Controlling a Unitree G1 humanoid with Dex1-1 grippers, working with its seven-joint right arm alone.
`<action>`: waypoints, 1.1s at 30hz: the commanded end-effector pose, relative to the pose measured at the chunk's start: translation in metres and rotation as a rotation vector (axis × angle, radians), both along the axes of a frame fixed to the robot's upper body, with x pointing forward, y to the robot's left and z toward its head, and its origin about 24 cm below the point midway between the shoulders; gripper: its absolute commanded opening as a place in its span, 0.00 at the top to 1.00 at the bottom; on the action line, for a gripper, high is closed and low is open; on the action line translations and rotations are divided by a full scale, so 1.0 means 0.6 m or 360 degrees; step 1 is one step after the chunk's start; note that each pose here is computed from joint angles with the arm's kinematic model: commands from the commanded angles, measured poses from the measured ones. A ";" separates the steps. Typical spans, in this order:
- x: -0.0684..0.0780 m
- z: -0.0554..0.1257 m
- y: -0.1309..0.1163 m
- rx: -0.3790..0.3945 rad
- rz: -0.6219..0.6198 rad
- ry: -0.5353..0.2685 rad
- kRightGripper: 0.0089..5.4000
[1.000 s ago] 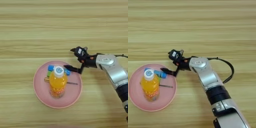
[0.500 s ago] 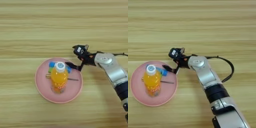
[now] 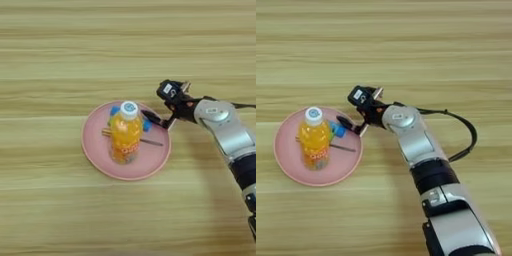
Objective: Move the objects on the table
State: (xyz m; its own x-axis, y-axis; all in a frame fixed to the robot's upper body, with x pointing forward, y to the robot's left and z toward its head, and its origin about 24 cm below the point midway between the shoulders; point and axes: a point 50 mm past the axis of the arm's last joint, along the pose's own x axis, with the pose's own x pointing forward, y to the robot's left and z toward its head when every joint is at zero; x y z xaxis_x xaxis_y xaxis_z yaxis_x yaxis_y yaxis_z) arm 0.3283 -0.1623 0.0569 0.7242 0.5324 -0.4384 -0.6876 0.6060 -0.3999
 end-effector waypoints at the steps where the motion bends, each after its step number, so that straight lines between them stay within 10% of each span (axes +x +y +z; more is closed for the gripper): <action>1: 0.035 0.072 -0.009 -0.0007 -0.0061 -0.0289 0.00; 11: 0.039 0.093 -0.010 0.0091 -0.0062 -0.0373 0.00; 27: -0.012 0.238 0.012 0.0851 0.0351 -0.1010 0.00; 33: -0.043 0.264 0.016 0.1107 0.0567 -0.1028 0.00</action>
State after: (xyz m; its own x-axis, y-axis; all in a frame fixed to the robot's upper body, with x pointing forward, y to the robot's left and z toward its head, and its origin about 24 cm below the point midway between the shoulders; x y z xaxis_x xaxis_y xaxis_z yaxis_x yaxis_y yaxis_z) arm 0.3091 -0.1539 0.1826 0.5456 0.7457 0.3825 -0.6710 0.6621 -0.3337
